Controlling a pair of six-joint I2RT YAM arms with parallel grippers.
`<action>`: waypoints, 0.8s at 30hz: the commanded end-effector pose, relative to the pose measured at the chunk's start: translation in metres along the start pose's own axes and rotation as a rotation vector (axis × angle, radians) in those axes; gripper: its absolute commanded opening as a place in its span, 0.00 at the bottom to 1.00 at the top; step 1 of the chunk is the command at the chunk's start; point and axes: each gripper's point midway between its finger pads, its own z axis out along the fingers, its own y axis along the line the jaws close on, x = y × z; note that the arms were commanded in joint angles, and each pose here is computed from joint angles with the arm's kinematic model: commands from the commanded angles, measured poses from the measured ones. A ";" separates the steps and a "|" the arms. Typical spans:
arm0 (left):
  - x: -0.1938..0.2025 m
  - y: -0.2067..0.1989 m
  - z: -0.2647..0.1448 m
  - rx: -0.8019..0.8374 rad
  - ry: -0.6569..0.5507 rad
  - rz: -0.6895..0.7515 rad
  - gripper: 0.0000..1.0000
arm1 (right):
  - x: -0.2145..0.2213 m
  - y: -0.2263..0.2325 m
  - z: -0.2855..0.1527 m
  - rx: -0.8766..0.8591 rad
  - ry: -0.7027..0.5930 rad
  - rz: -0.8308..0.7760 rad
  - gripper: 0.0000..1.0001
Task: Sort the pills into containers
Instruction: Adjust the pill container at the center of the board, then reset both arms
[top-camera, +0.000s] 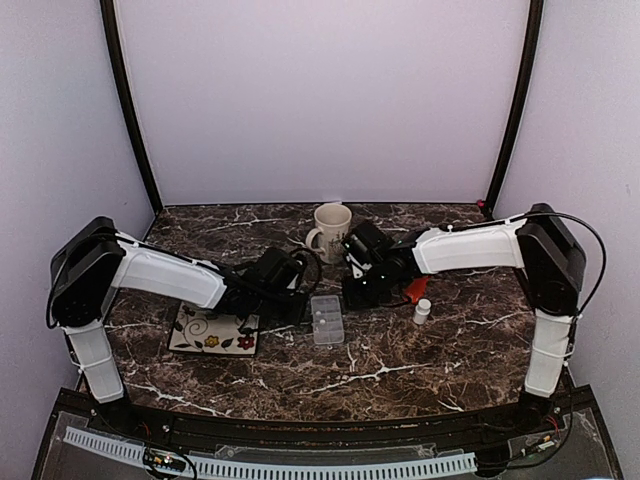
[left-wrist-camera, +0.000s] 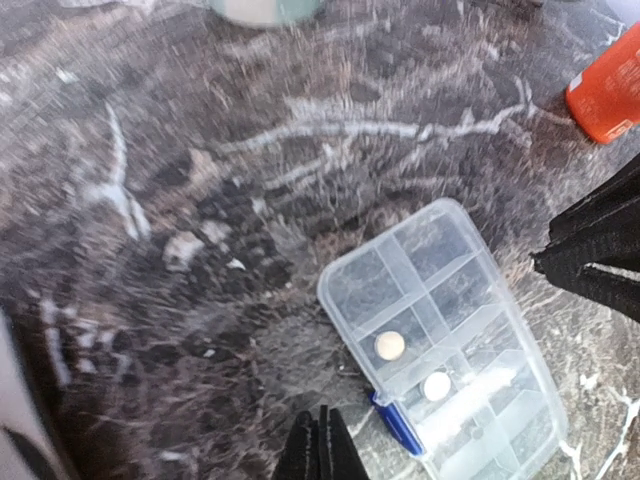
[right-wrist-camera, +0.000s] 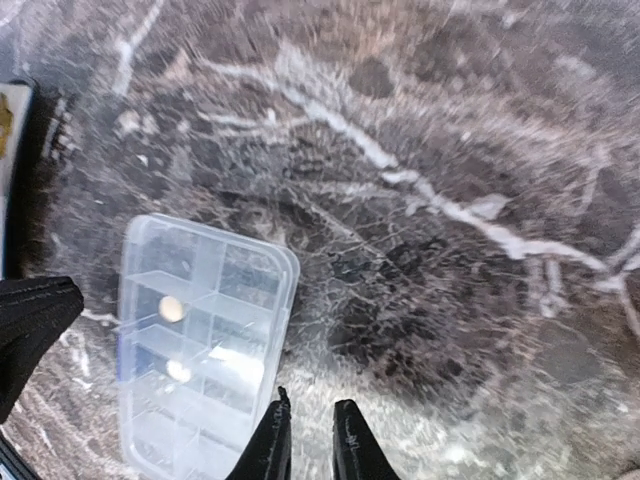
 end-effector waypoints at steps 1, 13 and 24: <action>-0.034 0.017 -0.038 -0.074 -0.086 0.043 0.01 | -0.032 0.004 -0.043 0.026 -0.118 -0.041 0.17; -0.132 0.057 -0.161 -0.286 -0.415 0.115 0.20 | -0.112 -0.009 -0.151 0.086 -0.434 -0.084 0.31; -0.172 0.078 -0.268 -0.330 -0.667 0.130 0.55 | -0.138 -0.144 -0.269 0.417 -0.840 0.103 0.65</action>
